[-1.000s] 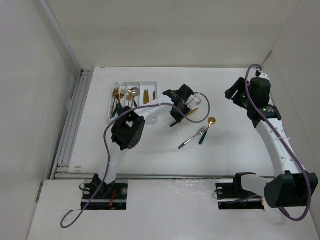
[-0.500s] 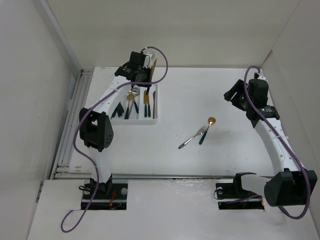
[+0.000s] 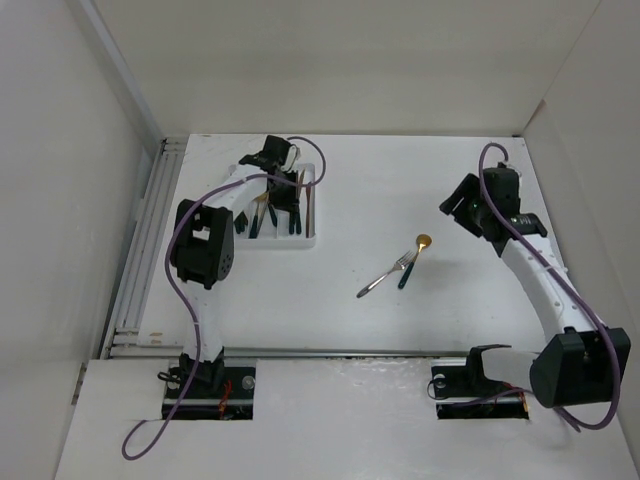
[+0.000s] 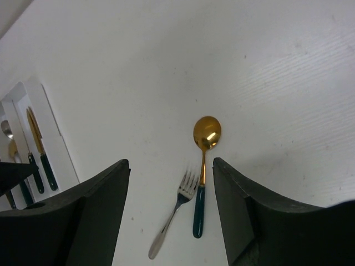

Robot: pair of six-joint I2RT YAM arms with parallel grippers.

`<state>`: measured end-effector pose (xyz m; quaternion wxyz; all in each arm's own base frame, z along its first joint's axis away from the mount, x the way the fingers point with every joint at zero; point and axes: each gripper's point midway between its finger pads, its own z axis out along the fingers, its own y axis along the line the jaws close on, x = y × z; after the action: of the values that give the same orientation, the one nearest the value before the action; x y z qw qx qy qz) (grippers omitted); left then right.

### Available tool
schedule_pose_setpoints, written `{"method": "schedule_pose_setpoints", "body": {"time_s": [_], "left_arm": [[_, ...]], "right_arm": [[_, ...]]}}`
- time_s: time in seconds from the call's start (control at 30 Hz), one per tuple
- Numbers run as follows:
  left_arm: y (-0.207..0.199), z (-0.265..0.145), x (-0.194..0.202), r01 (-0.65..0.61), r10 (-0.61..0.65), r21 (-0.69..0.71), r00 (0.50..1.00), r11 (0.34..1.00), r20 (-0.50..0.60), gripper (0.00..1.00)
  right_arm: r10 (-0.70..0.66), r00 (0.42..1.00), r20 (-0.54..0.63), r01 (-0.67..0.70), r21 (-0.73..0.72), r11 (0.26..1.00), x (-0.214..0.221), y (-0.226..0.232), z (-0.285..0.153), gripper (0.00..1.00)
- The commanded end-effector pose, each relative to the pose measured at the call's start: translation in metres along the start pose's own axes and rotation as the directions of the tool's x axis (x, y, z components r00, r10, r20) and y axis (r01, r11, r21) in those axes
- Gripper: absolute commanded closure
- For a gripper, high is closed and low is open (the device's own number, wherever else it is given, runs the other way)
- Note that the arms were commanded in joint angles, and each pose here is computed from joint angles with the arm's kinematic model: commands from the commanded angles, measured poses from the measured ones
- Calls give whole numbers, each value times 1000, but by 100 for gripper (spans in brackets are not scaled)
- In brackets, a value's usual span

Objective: Sort the eating utensils into containers

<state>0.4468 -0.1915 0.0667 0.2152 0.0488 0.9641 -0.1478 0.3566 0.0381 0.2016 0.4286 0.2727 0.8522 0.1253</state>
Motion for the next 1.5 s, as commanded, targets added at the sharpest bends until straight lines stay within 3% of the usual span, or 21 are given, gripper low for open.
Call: {"method": "schedule_pose_setpoints", "body": {"time_s": [0.0,0.07,0.1,0.13,0.3,0.6,0.83,1.1,1.2,1.27,1.47], "left_arm": [[1,-6,-9,63,-64,24,997,998,32,98],[1,-2,-6,65,-66,33,998,997,18,85],[-1,-3,-6,65,-66,43,998,997,15,68],[-1,-3,-6,65,-66,43,998,997,15,60],[-3,-10,-19,67,-69,56,997,996,40,48],[-15,-67,-63,8,-17,47,982,999,186,47],[-13,-75,-53,-21,13,41,983,999,182,47],[-13,-77,-52,-21,13,40,983,999,182,47],[-13,-77,-52,-21,13,40,983,999,182,47],[-13,-77,-52,-21,13,40,983,999,182,47],[-14,-77,-51,-23,13,49,984,999,179,47]], "right_arm": [[60,995,-77,-56,51,997,33,-10,5,33],[70,990,-124,-62,71,996,56,-16,9,33],[66,988,-142,-57,70,996,65,-15,9,34],[68,982,-178,-55,80,995,80,-19,13,34],[82,962,-260,-58,98,993,123,-24,29,59],[21,930,-368,22,111,994,162,-28,53,60],[-66,902,-426,126,115,985,190,-20,58,61],[-110,919,-379,156,94,983,176,1,51,61],[-141,932,-334,166,47,985,164,21,47,55],[-142,920,-365,174,57,983,172,21,55,47],[-134,892,-431,203,118,972,190,9,70,45]]}}
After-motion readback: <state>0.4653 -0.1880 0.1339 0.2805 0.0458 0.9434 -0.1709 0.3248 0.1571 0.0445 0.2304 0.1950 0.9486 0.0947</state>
